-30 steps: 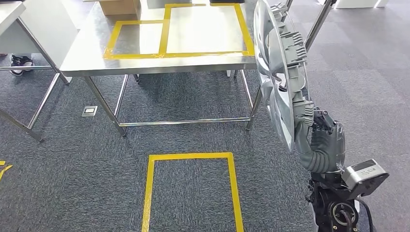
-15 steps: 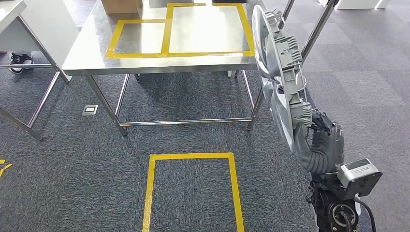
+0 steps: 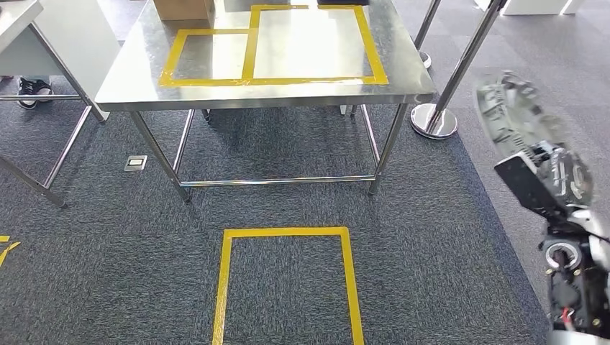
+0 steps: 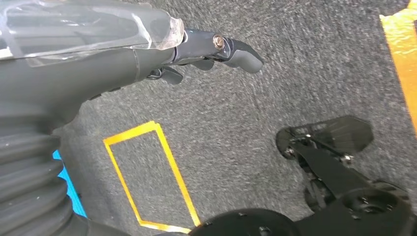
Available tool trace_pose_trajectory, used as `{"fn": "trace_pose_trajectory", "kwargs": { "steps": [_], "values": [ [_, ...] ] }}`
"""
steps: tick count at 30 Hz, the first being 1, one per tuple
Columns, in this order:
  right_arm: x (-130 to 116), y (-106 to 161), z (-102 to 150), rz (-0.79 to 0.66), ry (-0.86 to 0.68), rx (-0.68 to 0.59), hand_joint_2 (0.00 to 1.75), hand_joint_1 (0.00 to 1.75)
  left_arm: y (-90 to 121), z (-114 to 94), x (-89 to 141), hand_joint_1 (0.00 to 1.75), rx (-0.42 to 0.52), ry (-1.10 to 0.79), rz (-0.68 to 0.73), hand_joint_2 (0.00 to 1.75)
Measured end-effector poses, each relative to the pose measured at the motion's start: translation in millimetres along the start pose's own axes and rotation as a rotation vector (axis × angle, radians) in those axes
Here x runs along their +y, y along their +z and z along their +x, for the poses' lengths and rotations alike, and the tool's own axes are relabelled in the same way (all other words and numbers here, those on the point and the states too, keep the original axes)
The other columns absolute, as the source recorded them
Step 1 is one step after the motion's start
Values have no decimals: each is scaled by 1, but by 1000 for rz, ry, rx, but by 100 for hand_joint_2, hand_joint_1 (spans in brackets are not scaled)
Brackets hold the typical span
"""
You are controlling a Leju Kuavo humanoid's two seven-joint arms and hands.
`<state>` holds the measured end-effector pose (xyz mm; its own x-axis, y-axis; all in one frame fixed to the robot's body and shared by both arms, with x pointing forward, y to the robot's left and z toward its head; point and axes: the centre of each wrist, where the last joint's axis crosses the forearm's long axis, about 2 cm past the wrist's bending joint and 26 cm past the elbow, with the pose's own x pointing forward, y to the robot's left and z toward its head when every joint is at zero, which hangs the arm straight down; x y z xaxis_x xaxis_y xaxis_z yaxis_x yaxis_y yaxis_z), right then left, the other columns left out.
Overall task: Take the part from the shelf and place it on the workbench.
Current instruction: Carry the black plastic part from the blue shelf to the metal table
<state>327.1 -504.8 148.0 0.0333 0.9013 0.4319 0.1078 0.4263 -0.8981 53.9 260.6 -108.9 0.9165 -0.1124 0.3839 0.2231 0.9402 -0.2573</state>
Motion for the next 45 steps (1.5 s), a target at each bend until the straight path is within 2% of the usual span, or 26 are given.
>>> {"fn": "trace_pose_trajectory", "kwargs": {
  "steps": [2,4,7,9,12,17,20,23,29,32,37,41,45],
  "values": [
    [-36,-12,-31,39,203,149,175,175,1,0,2,0,4,-5,0,175],
    [-77,-23,-52,79,378,277,175,175,1,-1,5,0,4,-7,3,175],
    [-143,-38,-67,124,547,406,175,175,2,-1,7,0,1,-6,7,175],
    [-176,-44,-69,130,617,440,175,175,2,-1,8,0,-3,-4,9,175],
    [-203,-52,-65,132,703,451,175,175,2,0,7,0,-12,1,9,175],
    [-208,-63,-55,125,798,420,175,175,1,1,7,0,-28,9,10,175],
    [-201,-74,-44,104,852,360,175,175,1,2,7,0,-38,18,13,175],
    [-183,-87,-27,64,886,250,175,175,1,3,7,0,-42,18,13,175],
    [-100,-103,13,23,931,31,175,175,-1,9,7,0,-40,6,8,175],
    [-68,-102,25,31,934,-33,175,175,-1,8,6,0,-34,1,7,175],
    [3,-96,61,-28,972,-162,175,175,-2,14,8,0,-33,-16,10,175],
    [40,-89,81,28,953,-220,175,175,-2,17,9,0,-30,-19,20,175],
    [61,-83,92,88,935,-238,175,175,-1,15,10,0,-27,-14,27,175]
  ]
}}
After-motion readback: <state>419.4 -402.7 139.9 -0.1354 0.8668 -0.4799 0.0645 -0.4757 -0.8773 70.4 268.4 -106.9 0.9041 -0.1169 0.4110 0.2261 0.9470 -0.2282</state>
